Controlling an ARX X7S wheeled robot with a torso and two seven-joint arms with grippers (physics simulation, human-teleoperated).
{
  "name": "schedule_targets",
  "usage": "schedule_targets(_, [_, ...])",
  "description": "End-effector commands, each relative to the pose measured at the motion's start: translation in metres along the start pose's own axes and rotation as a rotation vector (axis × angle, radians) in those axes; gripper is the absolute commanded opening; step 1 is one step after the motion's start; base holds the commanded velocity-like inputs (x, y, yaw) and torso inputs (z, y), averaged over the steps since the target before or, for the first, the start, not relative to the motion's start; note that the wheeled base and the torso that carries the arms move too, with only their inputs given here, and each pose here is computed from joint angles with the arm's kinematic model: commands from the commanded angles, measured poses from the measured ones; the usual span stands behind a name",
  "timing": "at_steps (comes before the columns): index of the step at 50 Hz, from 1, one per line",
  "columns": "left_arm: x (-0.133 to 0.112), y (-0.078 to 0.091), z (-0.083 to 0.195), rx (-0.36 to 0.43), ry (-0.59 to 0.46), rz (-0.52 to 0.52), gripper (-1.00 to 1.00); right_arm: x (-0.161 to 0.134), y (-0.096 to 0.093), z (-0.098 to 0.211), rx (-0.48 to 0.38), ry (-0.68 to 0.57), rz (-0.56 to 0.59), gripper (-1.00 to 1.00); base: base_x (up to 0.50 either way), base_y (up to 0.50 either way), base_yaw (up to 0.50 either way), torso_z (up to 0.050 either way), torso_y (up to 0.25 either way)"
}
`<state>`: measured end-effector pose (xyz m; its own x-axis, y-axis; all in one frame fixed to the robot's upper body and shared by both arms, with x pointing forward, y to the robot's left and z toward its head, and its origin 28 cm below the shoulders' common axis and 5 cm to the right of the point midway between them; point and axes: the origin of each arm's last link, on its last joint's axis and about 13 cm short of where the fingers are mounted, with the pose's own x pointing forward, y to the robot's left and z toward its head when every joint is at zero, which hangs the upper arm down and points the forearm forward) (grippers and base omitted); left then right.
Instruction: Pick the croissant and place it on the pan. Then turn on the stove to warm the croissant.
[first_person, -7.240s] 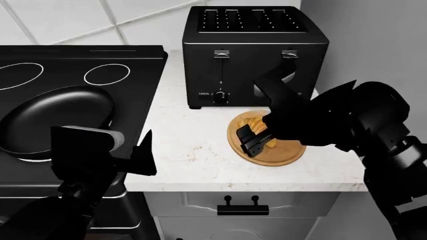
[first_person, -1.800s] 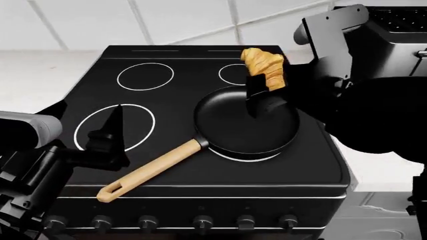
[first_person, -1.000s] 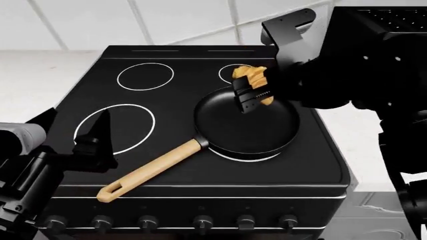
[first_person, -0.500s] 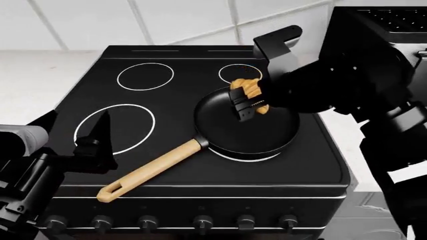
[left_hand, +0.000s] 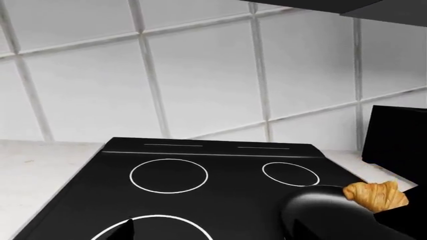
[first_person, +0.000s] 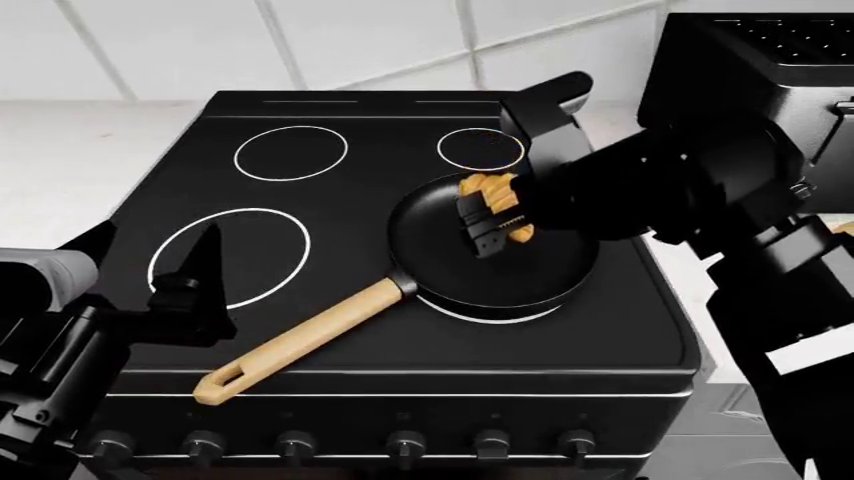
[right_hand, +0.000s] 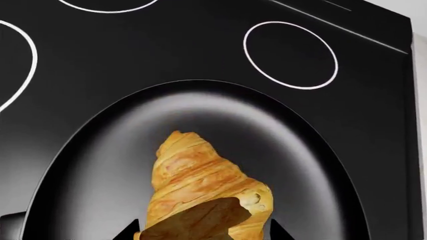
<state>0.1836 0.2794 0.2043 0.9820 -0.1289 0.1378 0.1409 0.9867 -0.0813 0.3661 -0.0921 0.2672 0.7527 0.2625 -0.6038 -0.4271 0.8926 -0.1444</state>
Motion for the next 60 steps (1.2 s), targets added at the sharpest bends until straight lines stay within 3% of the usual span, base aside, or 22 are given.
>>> schedule_targets(1, [-0.001, 0.0, 0.0, 0.002, -0.001, 0.003, 1.0, 0.002, 0.0, -0.002, -0.015, -0.003, 0.008, -1.0, 0.0, 0.0, 0.0, 0.0, 0.0])
schedule_targets(8, [-0.002, -0.001, 0.001, 0.005, -0.001, 0.005, 1.0, 0.002, -0.001, -0.002, -0.012, -0.007, 0.002, -1.0, 0.0, 0.0, 0.0, 0.0, 0.0])
schedule_targets(9, [-0.002, -0.002, 0.001, 0.006, -0.001, 0.005, 1.0, 0.002, -0.001, -0.002, -0.013, -0.008, -0.002, 1.0, 0.0, 0.0, 0.0, 0.0, 0.0])
schedule_targets(31, [-0.007, -0.003, 0.005, 0.008, -0.012, 0.002, 1.0, -0.013, 0.001, 0.001, -0.029, -0.054, -0.021, 1.0, 0.0, 0.0, 0.0, 0.0, 0.0])
schedule_targets(43, [-0.005, -0.005, 0.007, 0.018, -0.011, -0.008, 1.0, -0.046, 0.009, -0.007, -0.037, -0.266, -0.13, 1.0, 0.0, 0.0, 0.0, 0.0, 0.0])
schedule_targets(55, [0.004, -0.003, 0.002, 0.026, 0.017, -0.025, 1.0, -0.07, 0.02, -0.03, 0.016, -0.496, -0.253, 1.0, 0.0, 0.0, 0.0, 0.0, 0.0])
schedule_targets(60, [0.004, -0.005, 0.003, 0.029, 0.016, -0.033, 1.0, -0.078, 0.024, -0.035, 0.029, -0.56, -0.244, 1.0, 0.0, 0.0, 0.0, 0.0, 0.0])
